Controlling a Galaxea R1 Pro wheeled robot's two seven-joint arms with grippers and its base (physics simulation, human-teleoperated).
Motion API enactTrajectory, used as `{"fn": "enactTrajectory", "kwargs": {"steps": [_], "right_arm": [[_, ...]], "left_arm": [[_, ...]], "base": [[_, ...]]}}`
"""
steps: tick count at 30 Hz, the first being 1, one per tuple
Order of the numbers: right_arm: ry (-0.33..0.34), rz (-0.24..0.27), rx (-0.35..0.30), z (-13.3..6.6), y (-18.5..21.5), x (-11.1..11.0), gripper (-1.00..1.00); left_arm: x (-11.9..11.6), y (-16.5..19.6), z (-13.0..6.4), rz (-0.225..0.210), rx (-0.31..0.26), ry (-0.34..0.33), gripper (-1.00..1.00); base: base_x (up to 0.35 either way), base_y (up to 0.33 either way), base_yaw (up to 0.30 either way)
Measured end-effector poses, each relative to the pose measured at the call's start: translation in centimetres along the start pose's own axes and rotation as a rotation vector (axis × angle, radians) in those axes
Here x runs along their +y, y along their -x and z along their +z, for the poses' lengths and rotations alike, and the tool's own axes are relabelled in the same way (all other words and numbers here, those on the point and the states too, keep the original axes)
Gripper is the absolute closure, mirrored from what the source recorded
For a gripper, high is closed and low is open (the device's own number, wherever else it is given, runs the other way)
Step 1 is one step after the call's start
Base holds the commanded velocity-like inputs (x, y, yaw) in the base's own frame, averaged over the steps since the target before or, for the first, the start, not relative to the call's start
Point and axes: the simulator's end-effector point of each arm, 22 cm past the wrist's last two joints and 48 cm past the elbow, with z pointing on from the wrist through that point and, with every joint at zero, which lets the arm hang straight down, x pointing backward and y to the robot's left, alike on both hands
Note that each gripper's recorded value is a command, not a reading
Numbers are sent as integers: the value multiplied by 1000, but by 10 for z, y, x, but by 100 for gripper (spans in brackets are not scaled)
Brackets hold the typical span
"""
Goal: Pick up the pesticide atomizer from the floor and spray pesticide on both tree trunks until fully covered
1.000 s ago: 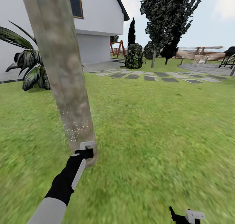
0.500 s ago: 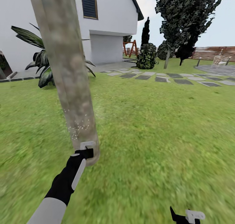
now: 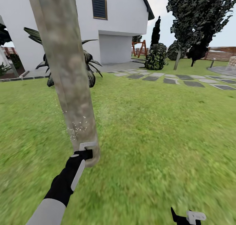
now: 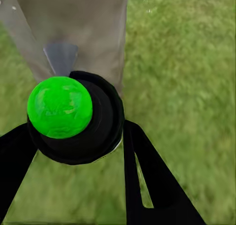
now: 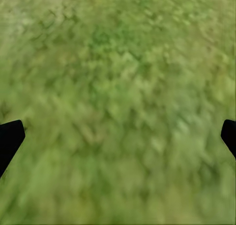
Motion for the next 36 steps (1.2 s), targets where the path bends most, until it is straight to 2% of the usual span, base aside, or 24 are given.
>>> {"fn": "enactTrajectory", "kwargs": {"steps": [2,4,5,6,7,10,12,15,19,21,24,32,36], "right_arm": [[0,0,0,0,0,0,-100],[0,0,0,0,0,0,-100],[0,0,0,0,0,0,-100],[0,-1,0,0,0,0,-100],[0,0,0,0,0,0,-100],[0,0,-1,0,0,0,-100],[0,0,0,0,0,0,-100],[0,0,0,0,0,0,-100],[0,0,0,0,0,0,-100],[0,0,0,0,0,0,-100],[0,0,0,0,0,0,-100],[0,0,0,0,0,0,-100],[0,0,0,0,0,0,-100]], "left_arm": [[11,7,0,3,-13,10,100],[33,14,2,24,-20,37,100],[53,19,3,45,-24,48,100],[64,23,5,65,-21,25,100],[69,39,4,92,10,-35,100],[67,86,-2,99,-5,-58,100],[66,93,-4,99,14,-59,100],[63,108,-6,98,11,-64,100],[64,117,-11,102,1,-61,100],[90,122,-13,109,-5,-22,100],[101,124,-13,109,-6,-10,100],[93,122,-13,117,-4,-18,100],[100,121,-13,121,-1,-8,100]], "base": [[1,-2,267],[0,0,99],[0,0,20],[0,0,3],[0,0,1],[0,0,0],[0,0,0],[0,0,0],[-13,12,0],[-171,178,0],[-65,67,0],[94,-36,0],[53,-27,0]]}}
